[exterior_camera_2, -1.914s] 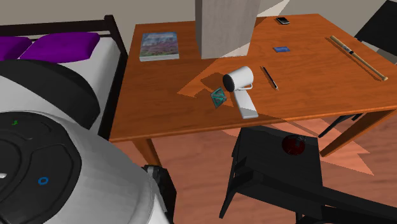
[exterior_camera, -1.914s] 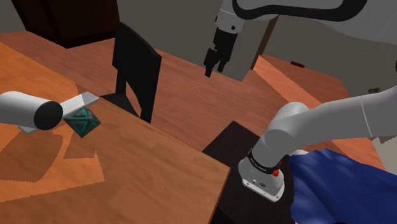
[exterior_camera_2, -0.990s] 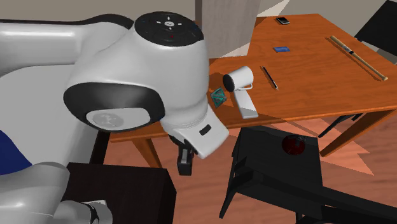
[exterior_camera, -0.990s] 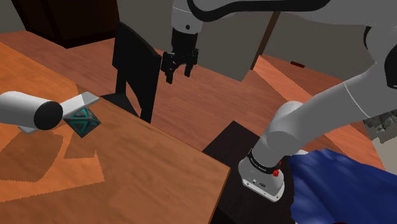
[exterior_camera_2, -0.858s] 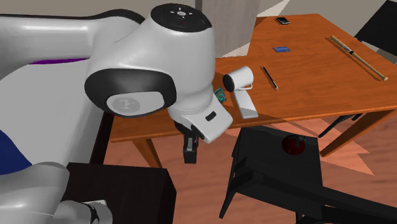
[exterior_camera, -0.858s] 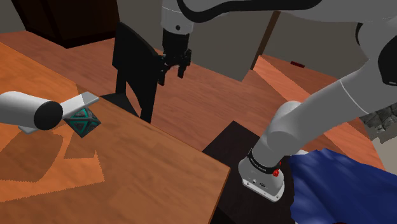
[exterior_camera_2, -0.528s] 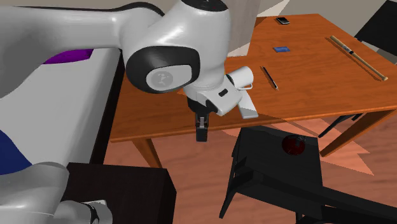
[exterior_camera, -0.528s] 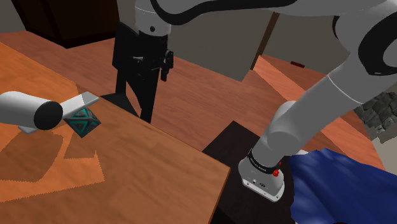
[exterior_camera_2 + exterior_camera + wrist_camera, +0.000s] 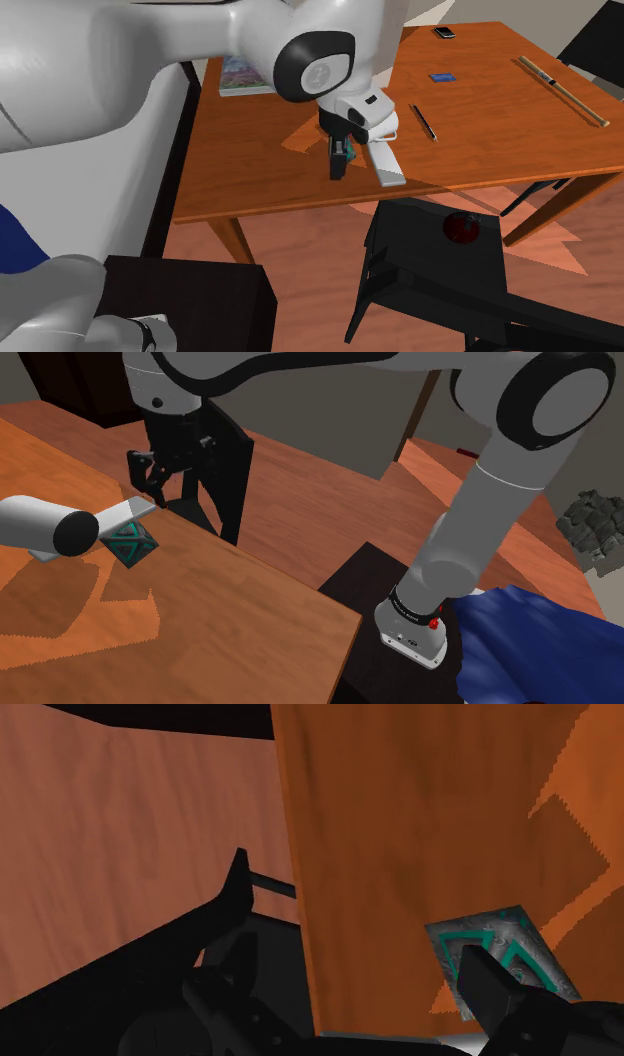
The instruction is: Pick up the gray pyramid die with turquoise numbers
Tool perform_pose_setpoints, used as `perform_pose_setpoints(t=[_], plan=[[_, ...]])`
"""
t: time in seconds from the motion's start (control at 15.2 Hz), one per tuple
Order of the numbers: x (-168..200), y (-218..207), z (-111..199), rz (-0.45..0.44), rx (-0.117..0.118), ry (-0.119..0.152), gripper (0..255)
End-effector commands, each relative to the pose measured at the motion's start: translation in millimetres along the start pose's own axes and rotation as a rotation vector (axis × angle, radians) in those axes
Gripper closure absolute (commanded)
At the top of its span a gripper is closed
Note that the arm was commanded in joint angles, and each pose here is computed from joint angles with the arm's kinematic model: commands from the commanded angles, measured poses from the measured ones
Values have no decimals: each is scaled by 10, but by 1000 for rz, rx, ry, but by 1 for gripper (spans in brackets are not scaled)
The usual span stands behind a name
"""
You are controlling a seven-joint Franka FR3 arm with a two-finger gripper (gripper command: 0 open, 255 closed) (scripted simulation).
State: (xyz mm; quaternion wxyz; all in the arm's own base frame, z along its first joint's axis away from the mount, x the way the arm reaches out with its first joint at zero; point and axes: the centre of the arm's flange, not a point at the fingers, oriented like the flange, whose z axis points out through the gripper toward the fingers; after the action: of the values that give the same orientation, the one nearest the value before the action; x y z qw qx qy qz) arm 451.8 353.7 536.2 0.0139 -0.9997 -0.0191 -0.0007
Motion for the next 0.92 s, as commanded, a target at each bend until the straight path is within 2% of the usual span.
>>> perform_pose_setpoints(t=[0.0,0.46,0.86], plan=[[125,-236,30,1,-5,-1,0],[463,-1100,131,-5,-22,-5,0],[462,-1091,447,-5,-22,-5,0]])
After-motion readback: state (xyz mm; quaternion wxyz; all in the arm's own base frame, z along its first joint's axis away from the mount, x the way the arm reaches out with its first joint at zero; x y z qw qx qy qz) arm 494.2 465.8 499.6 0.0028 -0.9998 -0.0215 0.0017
